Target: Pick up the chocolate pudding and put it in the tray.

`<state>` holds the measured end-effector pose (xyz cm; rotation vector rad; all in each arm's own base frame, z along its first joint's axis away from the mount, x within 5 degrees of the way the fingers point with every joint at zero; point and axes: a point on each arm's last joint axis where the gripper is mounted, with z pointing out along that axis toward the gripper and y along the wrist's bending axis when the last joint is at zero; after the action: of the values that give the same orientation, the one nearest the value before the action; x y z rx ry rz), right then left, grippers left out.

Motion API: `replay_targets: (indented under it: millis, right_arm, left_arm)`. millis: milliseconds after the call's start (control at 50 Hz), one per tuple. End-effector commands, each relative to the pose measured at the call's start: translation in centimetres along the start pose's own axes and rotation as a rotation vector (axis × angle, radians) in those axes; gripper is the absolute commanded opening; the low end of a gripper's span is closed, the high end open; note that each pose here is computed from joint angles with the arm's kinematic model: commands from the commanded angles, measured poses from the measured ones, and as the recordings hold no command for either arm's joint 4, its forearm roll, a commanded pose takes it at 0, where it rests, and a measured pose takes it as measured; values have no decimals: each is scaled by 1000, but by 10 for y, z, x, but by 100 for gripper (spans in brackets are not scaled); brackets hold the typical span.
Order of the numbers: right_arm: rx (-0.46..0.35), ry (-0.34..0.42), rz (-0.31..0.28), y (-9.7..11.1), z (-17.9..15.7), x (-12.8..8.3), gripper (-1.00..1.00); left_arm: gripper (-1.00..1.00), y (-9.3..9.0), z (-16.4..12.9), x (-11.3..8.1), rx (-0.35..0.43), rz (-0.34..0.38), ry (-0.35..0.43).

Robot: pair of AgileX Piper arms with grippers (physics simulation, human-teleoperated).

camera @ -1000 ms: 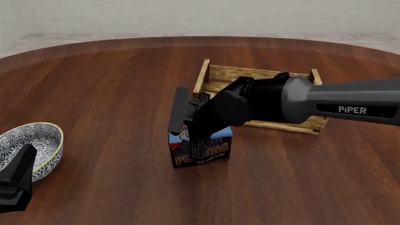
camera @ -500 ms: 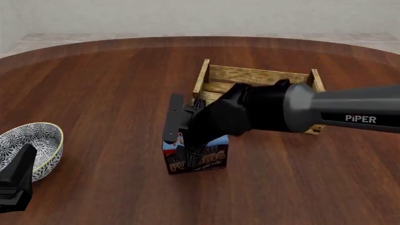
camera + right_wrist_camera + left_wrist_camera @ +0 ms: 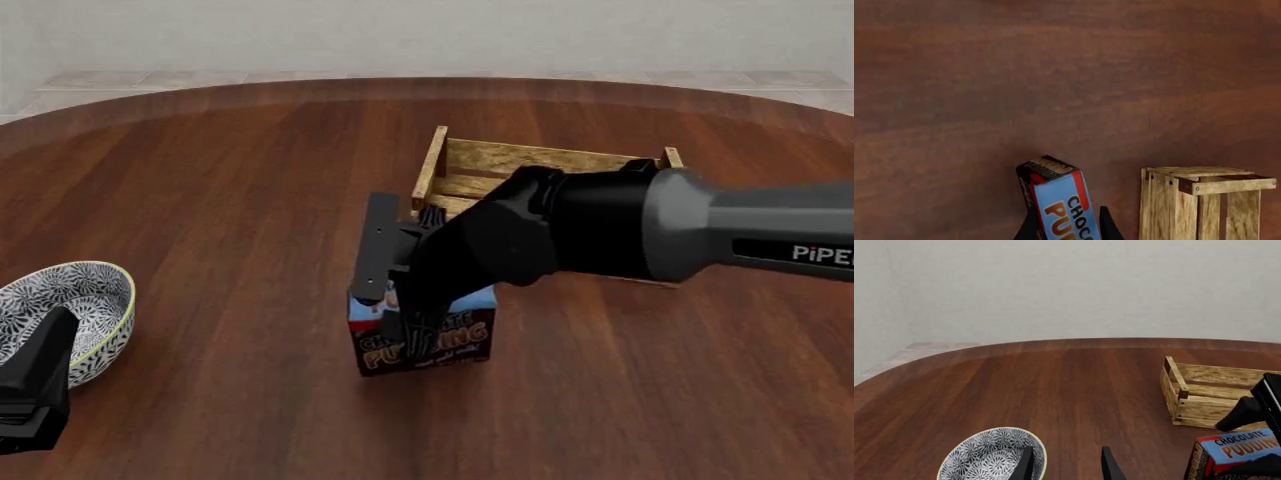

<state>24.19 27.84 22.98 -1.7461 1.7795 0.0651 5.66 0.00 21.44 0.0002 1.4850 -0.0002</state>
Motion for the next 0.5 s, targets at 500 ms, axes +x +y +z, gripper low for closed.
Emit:
replay_targets:
  millis: [500]
  right_arm:
    - [212,36,-56,-94,-76,34,-100]
  left_arm:
    - [100,0,0,0,0,0,0]
